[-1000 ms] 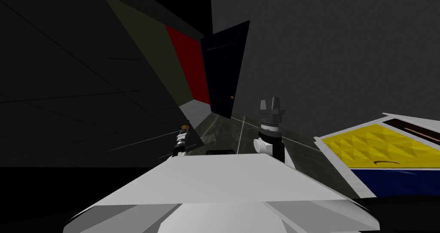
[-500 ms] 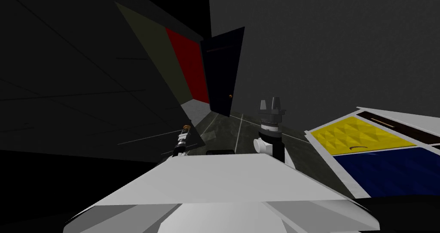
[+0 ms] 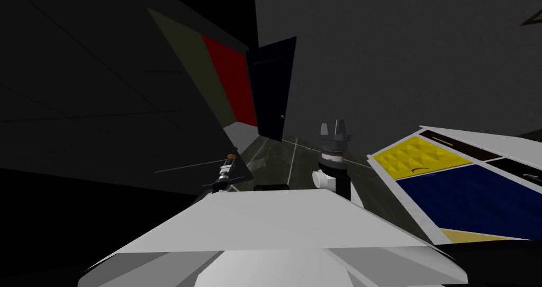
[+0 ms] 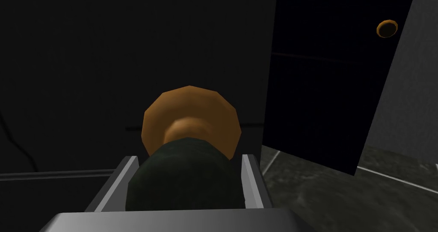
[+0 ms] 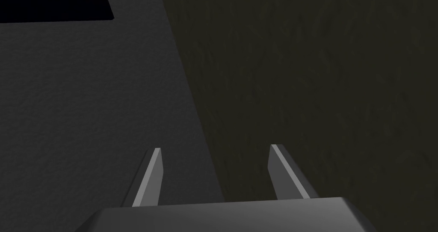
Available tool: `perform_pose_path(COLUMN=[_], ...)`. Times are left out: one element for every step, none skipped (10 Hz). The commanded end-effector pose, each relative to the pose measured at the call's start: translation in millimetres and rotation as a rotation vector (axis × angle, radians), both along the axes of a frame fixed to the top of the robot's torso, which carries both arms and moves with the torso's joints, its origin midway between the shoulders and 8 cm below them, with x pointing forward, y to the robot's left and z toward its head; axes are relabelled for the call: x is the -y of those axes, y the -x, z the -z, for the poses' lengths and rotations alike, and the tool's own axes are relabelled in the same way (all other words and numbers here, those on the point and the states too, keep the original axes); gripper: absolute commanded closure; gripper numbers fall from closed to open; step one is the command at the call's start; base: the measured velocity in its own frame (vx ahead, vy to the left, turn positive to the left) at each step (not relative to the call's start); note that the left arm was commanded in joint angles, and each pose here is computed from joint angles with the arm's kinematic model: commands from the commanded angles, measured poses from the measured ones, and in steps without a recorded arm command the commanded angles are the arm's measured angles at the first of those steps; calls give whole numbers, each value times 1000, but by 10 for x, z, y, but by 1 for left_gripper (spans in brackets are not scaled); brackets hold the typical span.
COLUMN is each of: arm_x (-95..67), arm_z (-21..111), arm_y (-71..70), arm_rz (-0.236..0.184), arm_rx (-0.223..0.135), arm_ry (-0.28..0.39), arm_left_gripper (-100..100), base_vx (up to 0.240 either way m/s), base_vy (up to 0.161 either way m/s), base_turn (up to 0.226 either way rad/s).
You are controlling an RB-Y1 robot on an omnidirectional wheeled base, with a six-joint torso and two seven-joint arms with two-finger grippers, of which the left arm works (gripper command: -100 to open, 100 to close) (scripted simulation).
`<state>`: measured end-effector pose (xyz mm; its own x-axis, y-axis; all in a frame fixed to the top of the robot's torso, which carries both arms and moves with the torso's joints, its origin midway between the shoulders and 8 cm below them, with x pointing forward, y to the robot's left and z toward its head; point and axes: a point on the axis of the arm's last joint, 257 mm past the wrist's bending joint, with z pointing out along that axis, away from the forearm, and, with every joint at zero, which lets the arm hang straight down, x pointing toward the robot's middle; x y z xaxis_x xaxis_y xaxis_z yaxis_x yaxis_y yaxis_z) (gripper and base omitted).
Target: Pull the door open
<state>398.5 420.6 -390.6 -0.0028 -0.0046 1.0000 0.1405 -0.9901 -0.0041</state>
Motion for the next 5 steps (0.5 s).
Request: perform_pose_path(arm_x=[61,96,129,158,187], arm_z=[10,10,10,10,11], arm_y=[44,62,79,95,111], arm_rz=[31,50,67,82,97], arm_rx=[-2,-2,-2,-2,-3], arm_ry=[1,2,2,3,4], arm_left_gripper=[100,100,100,100,100], base_vx=[-199,-187,-204,-209,-180], base_vy=[59,28,20,37,67], base_turn=[-49,-51,-34,-38,-42])
